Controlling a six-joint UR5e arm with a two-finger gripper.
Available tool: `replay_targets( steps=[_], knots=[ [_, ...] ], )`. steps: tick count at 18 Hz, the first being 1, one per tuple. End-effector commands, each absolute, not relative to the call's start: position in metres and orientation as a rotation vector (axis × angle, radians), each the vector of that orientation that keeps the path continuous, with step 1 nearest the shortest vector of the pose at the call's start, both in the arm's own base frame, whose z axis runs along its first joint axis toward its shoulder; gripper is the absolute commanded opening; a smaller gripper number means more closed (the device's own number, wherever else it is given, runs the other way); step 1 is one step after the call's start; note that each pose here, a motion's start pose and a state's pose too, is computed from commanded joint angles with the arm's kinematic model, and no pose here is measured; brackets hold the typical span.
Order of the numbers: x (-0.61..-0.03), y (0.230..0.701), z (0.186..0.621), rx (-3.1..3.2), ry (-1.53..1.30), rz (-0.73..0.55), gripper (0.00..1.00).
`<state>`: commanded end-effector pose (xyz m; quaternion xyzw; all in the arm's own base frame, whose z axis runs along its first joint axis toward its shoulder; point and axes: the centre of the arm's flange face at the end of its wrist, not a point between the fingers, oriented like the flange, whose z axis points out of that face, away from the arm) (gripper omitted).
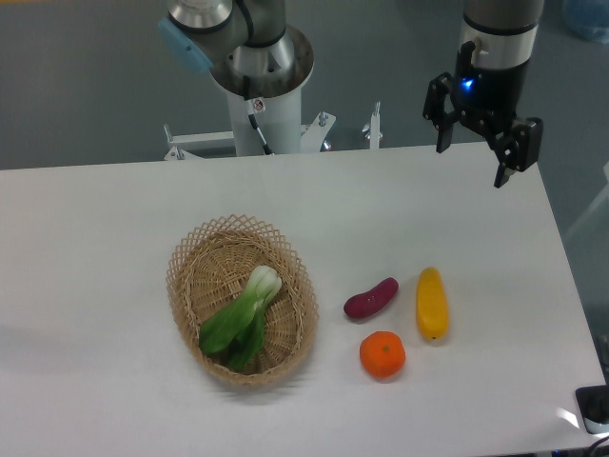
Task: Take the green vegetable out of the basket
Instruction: 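Move the open gripper over the basket and lower toward the bok choy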
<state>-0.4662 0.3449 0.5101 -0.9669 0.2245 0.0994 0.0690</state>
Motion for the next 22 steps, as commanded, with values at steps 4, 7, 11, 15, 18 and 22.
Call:
replay_targets(
  steps=[4,7,11,15,18,22],
  knots=[
    [-0.464,0.346,0.51,-2.913,0.683,0.305,1.0],
    [-0.457,0.346,0.507,-2.909,0.689,0.289,1.0],
    [-0.43,0.347,0.485,-2.868,0.614,0.248,1.0],
    [-0.392,0.373,0.457,-2.786,0.352,0.268,1.0],
    [-0.354,0.413,0.438,-2.793,0.238,0.17,1.0],
    [-0.321,0.454,0.402,-2.832,0.132,0.035,1.0]
  ],
)
